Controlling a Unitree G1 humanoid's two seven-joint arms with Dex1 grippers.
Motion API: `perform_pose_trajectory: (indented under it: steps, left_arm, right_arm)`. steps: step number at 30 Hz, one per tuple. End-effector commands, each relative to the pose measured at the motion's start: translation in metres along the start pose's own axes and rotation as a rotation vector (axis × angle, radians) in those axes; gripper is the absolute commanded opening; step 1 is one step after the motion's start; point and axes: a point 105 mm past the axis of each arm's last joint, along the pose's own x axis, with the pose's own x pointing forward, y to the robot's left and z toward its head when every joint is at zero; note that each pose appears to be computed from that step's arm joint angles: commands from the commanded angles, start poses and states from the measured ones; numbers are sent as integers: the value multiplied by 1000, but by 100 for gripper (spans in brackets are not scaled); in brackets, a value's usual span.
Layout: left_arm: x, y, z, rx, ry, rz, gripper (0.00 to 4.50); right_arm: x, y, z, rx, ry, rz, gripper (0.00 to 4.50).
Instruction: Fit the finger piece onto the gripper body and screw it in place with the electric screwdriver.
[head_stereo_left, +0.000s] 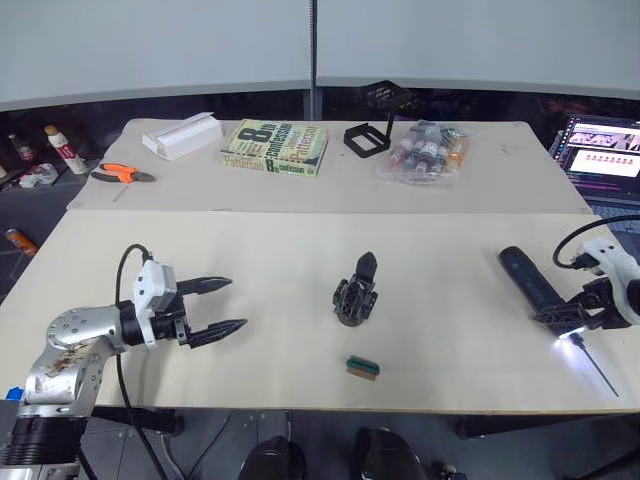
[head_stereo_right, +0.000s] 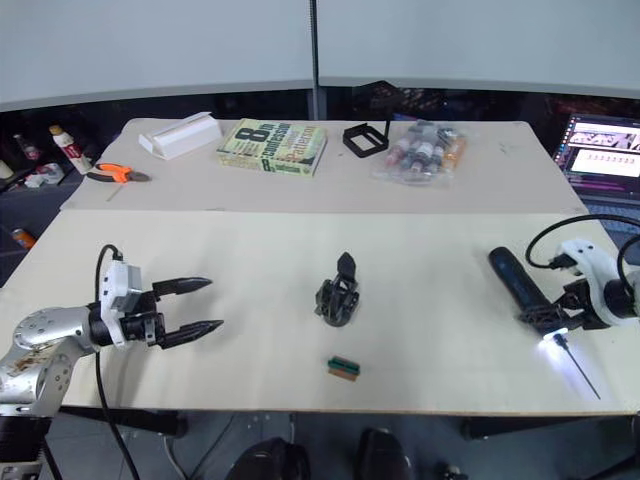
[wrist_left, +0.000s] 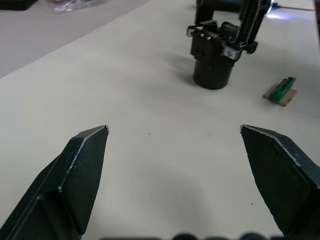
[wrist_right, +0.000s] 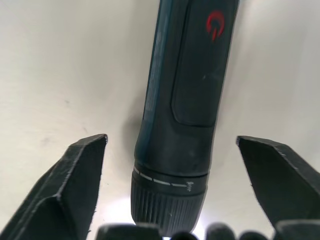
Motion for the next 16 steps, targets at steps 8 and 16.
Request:
perform_pose_trajectory:
  steps: [8,16]
  left_arm:
    - [-38,14,-6,107,103,146,450]
    - [-46,-2,-14,191,75,250,450]
  right_arm:
    - [-43,114,61,-658,-695,356,444]
    - [-9,157,49,-843,-899,359,444]
